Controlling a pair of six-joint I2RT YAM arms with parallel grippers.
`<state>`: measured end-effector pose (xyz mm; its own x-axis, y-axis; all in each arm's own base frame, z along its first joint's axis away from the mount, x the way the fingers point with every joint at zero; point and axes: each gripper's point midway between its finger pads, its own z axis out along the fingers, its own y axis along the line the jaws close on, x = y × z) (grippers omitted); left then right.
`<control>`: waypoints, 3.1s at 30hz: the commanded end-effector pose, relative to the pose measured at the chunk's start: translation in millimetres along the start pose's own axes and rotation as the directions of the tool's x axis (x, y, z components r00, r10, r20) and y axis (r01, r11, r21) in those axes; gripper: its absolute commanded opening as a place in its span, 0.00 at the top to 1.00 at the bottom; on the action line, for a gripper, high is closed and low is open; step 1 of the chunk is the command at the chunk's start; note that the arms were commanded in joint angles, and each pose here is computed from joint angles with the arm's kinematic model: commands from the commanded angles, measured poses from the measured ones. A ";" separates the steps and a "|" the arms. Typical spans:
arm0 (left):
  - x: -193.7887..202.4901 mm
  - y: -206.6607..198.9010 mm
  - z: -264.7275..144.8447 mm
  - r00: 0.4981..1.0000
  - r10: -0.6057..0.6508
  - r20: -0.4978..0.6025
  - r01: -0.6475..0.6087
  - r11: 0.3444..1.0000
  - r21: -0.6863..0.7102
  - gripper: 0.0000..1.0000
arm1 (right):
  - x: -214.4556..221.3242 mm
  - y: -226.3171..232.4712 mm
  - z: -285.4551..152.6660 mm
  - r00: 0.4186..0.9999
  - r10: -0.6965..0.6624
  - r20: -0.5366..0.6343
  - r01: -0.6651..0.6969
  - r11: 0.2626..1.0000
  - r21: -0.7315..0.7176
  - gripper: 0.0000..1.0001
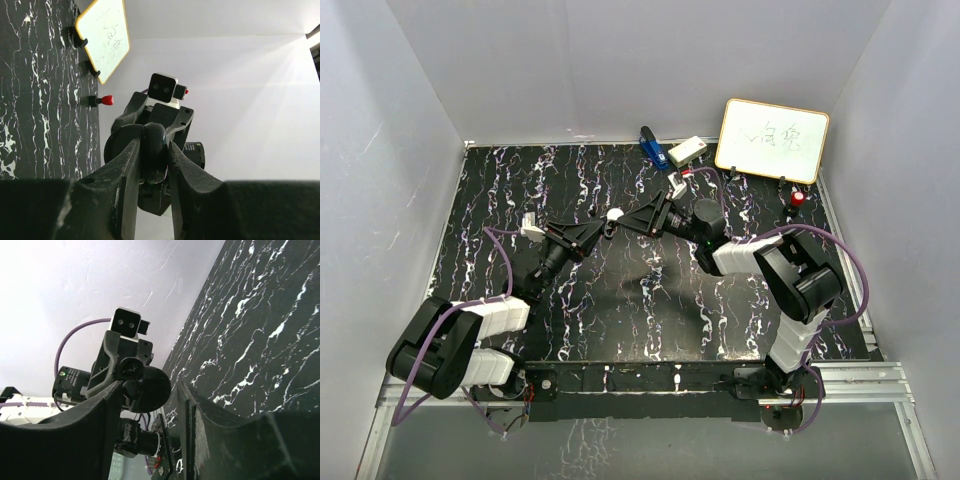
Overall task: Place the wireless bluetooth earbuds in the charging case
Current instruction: Place the earbud in the charging case, then pick up the earbud from the center of the board.
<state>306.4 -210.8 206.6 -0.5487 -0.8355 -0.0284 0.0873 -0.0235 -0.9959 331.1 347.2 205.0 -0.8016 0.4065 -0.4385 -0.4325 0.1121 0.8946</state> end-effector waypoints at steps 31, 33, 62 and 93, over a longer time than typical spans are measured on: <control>-52.8 -17.7 -36.6 0.978 -0.012 0.207 0.001 0.999 0.051 1.00 | -75.5 -66.3 0.4 0.826 -0.508 -0.245 0.551 0.636 0.541 0.44; -58.8 -16.6 -44.1 0.972 -0.012 0.236 0.003 0.999 0.039 1.00 | -72.8 -85.9 13.6 0.795 -0.521 -0.311 0.597 0.583 0.551 0.44; -61.7 -7.9 -85.5 0.950 -0.018 0.310 0.011 1.000 0.024 1.00 | -33.7 -169.0 143.8 0.593 -0.659 -0.463 0.794 0.385 0.470 0.45; -62.6 -0.3 -83.6 0.950 -0.031 0.311 0.028 1.000 0.014 1.00 | -12.3 -206.6 149.7 0.576 -0.633 -0.517 0.807 0.345 0.479 0.66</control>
<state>272.2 -113.2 191.6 -0.2611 -0.9649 0.0263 0.0453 -0.0395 -0.9982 485.3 444.6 34.2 -0.4370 -0.3149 -0.8425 -0.5956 0.8032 0.0087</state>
